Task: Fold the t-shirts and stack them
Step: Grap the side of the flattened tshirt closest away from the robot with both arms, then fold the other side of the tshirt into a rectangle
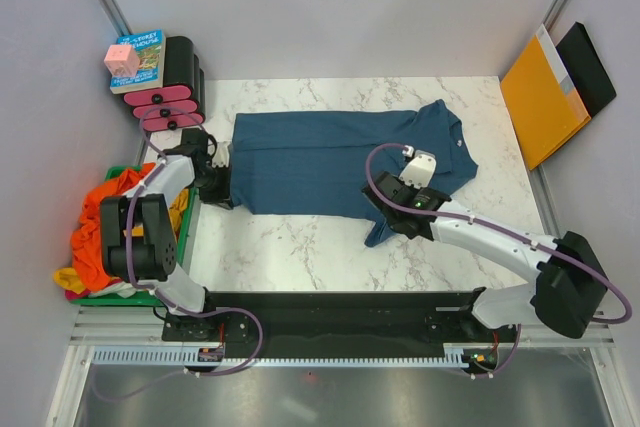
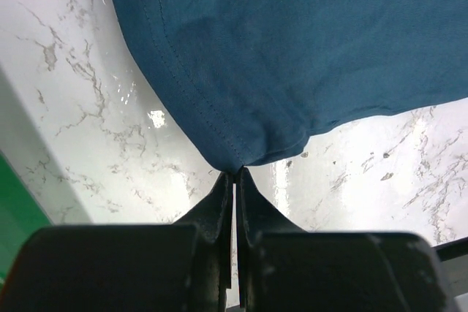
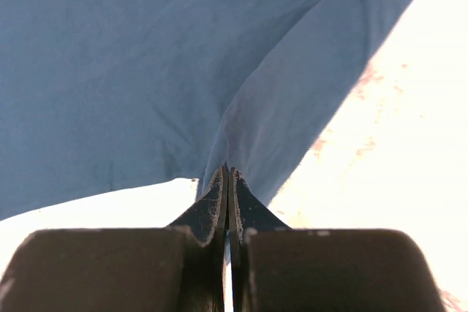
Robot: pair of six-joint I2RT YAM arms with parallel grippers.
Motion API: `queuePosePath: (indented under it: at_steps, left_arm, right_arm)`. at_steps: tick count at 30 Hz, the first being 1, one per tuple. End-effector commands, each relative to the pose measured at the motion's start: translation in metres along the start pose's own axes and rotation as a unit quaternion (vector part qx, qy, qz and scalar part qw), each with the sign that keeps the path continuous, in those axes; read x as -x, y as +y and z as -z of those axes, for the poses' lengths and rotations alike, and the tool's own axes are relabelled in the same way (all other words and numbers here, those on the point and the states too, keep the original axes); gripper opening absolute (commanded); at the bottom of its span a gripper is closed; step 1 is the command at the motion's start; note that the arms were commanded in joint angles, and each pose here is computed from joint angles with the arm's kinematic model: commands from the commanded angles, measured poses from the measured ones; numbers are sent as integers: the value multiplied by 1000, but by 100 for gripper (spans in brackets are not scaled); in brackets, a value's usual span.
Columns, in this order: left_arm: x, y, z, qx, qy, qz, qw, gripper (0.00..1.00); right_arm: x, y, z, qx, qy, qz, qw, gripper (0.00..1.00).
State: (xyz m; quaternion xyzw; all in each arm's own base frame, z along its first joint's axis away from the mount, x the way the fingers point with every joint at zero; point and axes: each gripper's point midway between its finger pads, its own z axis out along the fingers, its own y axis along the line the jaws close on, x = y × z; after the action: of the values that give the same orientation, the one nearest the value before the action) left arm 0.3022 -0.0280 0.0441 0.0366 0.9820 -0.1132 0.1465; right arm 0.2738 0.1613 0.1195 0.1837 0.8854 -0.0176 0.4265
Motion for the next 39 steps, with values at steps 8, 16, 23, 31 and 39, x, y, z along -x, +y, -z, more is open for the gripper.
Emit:
queuePosePath:
  at_steps: [8, 16, 23, 31, 39]
  left_arm:
    - [12, -16, 53, -10, -88, -39, 995, 2]
    - [2, -34, 89, -33, -117, -51, 991, 2]
    - [-3, -36, 102, -31, -130, -53, 990, 2]
    - [42, -22, 106, -16, -154, -31, 987, 2]
    - [103, -5, 93, 3, -165, -20, 986, 2]
  right_arm:
    - [9, -56, 41, -30, -27, -42, 998, 0]
    - [33, -78, 71, -38, -63, -61, 995, 0]
    - [59, -90, 86, -39, -99, -77, 991, 0]
    - [116, -73, 76, -77, -148, -56, 984, 0]
    - [174, -66, 27, -96, -153, -64, 981, 0]
